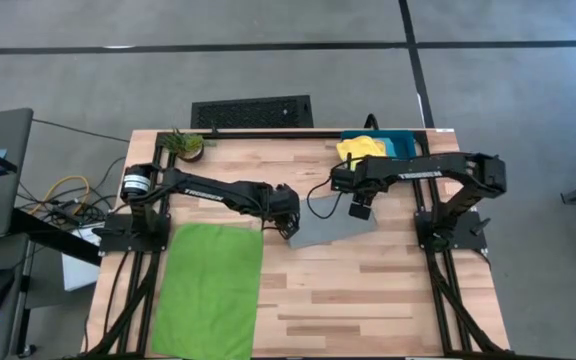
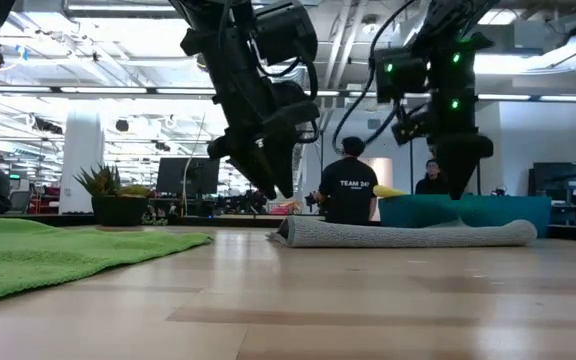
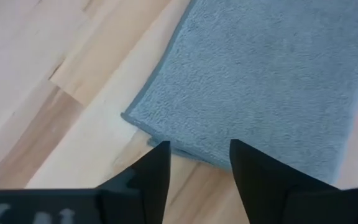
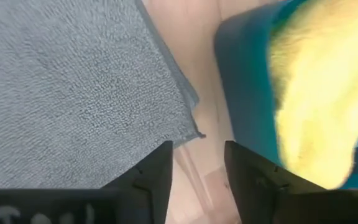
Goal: Fold microfiber towels
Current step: Fold the gray microfiber cloth
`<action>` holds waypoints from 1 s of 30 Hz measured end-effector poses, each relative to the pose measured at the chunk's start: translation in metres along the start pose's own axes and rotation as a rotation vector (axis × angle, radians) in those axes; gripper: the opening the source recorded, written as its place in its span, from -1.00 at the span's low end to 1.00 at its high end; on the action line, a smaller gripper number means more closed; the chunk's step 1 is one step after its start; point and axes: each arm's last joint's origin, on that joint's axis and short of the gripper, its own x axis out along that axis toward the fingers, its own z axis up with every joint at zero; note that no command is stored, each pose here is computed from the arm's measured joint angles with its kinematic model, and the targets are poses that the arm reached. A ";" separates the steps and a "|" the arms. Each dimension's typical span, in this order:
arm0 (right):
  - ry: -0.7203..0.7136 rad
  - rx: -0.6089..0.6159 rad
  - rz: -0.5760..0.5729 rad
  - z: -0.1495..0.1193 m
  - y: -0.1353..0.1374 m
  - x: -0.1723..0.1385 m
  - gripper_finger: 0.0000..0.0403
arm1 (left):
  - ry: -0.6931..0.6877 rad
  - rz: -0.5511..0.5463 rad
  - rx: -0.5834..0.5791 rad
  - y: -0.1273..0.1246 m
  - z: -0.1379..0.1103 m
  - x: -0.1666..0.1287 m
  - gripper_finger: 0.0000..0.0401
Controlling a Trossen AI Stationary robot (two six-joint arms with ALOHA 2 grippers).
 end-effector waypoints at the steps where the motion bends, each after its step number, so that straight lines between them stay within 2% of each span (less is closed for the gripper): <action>1: -0.019 -0.004 0.000 -0.003 0.001 -0.006 -0.14 | -0.002 -0.005 0.007 -0.002 0.000 -0.002 -0.20; 3: -0.074 -0.018 0.005 -0.008 0.004 -0.019 -0.12 | -0.010 -0.016 0.051 -0.008 -0.002 -0.008 -0.19; 6: -0.176 -0.049 0.017 -0.019 0.011 -0.041 -0.10 | -0.018 -0.037 0.180 -0.025 -0.012 -0.018 -0.19; 10: -0.306 -0.199 0.026 -0.040 0.025 -0.063 -0.09 | -0.022 -0.030 0.297 -0.051 -0.036 -0.030 -0.19; 14: -0.393 -0.349 0.056 -0.067 0.040 -0.070 -0.11 | -0.081 -0.005 0.392 -0.075 -0.058 -0.041 -0.19; 16: -0.407 -0.402 0.101 -0.081 0.047 -0.066 -0.12 | -0.117 0.004 0.418 -0.084 -0.065 -0.045 -0.19; 20: -0.484 -0.407 0.154 -0.094 0.061 -0.054 -0.13 | -0.192 0.001 0.465 -0.095 -0.072 -0.050 -0.19; 25: -0.539 -0.400 0.174 -0.094 0.071 -0.048 -0.13 | -0.256 -0.052 0.461 -0.100 -0.073 -0.047 -0.19; 30: -0.493 -0.484 0.147 -0.091 0.077 -0.040 -0.12 | -0.270 -0.038 0.431 -0.097 -0.070 -0.045 -0.19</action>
